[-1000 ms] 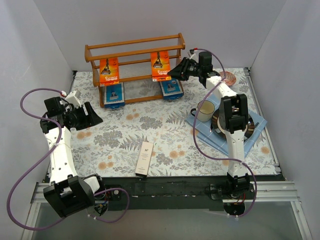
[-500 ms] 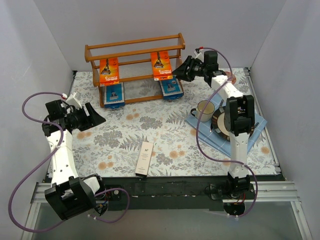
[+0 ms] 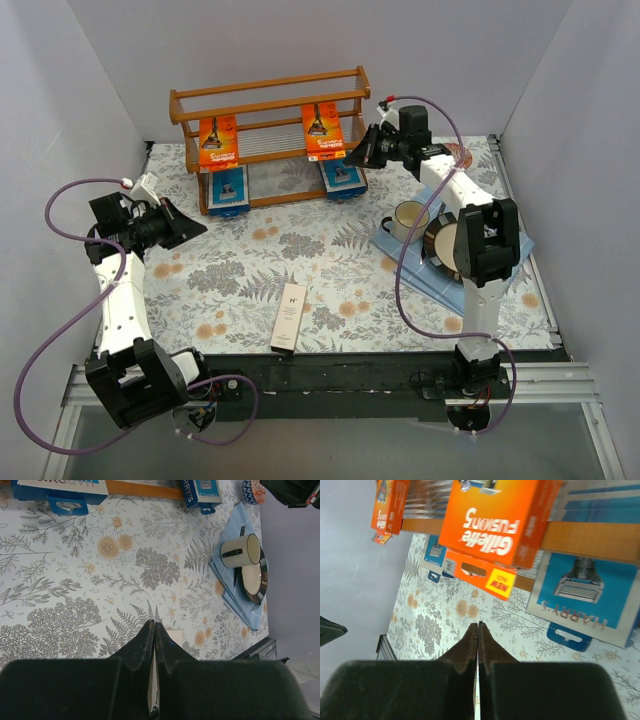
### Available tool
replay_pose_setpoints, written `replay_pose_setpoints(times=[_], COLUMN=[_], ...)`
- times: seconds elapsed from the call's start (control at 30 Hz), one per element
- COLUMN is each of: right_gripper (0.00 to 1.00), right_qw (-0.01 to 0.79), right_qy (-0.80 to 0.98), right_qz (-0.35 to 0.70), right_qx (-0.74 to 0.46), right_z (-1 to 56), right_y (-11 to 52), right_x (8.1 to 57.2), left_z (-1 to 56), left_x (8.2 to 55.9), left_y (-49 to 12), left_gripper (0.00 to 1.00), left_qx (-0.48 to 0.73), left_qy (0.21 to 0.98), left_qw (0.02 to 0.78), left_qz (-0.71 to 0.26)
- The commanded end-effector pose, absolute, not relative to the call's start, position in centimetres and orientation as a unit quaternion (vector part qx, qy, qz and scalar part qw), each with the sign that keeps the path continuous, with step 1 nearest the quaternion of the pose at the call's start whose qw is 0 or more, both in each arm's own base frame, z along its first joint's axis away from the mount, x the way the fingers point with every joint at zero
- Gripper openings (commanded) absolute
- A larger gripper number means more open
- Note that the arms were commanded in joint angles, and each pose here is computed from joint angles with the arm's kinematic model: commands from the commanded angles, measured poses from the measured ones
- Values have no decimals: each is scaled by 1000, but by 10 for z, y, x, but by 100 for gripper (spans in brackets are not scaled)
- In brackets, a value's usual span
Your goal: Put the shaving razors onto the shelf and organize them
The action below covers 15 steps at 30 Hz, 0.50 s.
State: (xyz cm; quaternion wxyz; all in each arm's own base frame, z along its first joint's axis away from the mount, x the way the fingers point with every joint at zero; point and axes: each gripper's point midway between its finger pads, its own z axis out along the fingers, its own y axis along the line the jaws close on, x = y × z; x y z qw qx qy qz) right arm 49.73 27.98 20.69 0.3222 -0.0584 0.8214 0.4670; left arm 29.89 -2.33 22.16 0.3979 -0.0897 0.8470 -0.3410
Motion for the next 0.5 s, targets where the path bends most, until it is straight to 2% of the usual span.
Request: replay_pose_setpoints(times=[0.0,0.47], right_gripper=[1,1], right_qw=[373,397], right_qy=[803,804], right_qz=[453,433], right_qx=[-104,-92], right_z=[228,212], right_y=[303,319], right_x=[509,553], left_z=[231,229], left_x=[297,289], left_y=[-28,-24], left_gripper=[0,0], left_qx=[-78,-84], left_qy=[838,848], left_qw=[405,404], left_qz=[-357,-332])
